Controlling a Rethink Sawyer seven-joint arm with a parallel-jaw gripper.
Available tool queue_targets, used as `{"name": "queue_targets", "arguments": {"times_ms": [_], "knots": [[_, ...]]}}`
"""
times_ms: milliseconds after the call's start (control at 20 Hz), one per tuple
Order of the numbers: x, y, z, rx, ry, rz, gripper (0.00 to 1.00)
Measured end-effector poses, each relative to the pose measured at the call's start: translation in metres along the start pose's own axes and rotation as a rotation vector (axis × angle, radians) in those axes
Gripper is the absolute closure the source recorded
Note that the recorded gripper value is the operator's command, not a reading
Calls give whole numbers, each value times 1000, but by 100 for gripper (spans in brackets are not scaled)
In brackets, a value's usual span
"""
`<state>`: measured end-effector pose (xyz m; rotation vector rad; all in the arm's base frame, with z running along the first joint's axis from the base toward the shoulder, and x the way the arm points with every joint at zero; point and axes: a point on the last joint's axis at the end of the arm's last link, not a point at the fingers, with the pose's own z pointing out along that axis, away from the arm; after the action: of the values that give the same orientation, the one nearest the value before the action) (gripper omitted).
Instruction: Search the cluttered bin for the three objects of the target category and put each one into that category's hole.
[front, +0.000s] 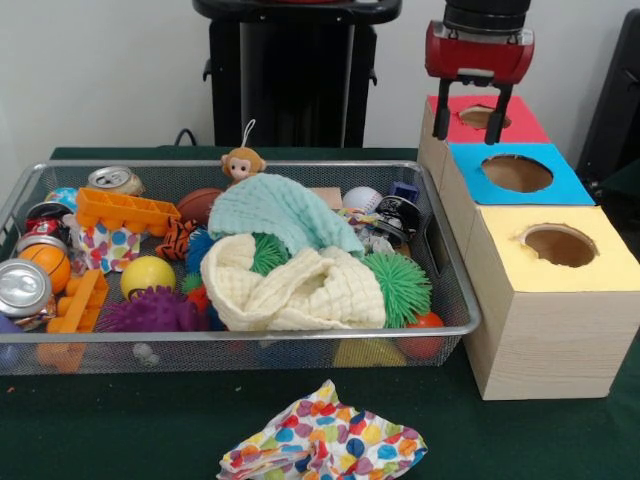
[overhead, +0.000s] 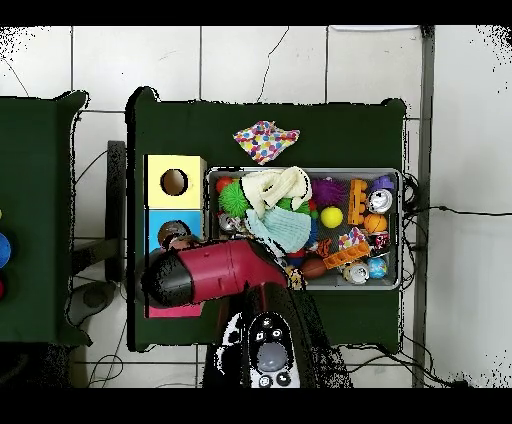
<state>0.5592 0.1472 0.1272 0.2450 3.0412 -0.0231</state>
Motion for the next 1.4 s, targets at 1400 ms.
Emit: {"name": "queue_targets", "arguments": {"times_ms": [1400], "knots": [[-63, -160, 18, -21, -5, 40, 0]]}}
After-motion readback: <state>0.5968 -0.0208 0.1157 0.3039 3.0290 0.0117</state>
